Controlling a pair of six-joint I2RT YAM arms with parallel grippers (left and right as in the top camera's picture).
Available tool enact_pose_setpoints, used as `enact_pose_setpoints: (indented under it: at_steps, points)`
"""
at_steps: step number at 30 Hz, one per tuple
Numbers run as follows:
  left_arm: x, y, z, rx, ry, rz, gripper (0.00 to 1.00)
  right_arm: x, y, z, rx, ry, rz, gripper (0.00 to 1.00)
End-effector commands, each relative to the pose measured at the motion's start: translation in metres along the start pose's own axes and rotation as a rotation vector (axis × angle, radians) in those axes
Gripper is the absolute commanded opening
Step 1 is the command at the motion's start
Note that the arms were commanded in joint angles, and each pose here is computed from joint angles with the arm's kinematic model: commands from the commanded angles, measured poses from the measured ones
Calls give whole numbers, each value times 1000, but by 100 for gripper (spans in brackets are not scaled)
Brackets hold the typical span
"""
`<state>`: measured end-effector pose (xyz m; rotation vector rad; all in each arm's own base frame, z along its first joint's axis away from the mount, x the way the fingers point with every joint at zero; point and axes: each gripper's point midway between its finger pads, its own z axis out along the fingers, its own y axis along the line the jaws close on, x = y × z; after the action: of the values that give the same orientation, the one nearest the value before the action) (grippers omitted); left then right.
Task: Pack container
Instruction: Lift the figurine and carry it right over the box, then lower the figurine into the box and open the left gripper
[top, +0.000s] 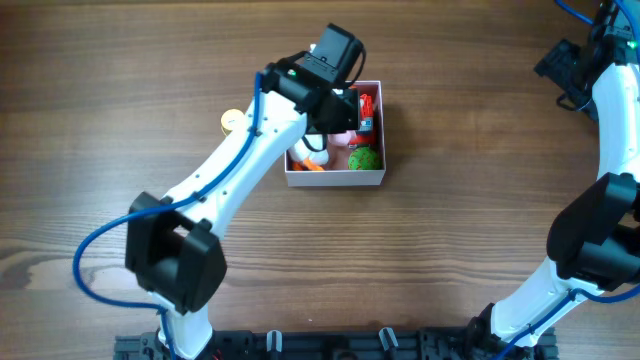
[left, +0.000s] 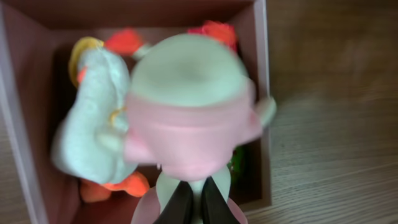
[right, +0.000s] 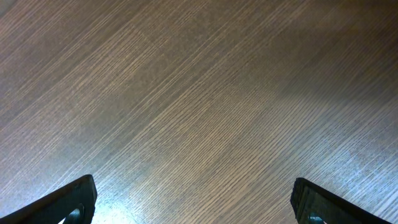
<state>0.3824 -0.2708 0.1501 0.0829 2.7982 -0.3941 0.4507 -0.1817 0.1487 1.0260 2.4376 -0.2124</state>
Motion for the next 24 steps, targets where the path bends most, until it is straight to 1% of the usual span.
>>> enact_pose_setpoints:
  at_steps: [1, 15, 19, 24]
  points:
    - [-1, 3, 20, -34, 18, -30, 4, -2, -2, -5, 13, -17, 13, 100]
    - [-14, 7, 29, -51, -31, -32, 4, -2, -2, -5, 13, -17, 13, 100]
    - [-10, 10, 39, -69, -9, -33, 4, -2, -2, -5, 13, -17, 13, 100]
    - [-9, 12, 44, -74, -1, -34, 9, -2, -2, -5, 13, -17, 13, 100]
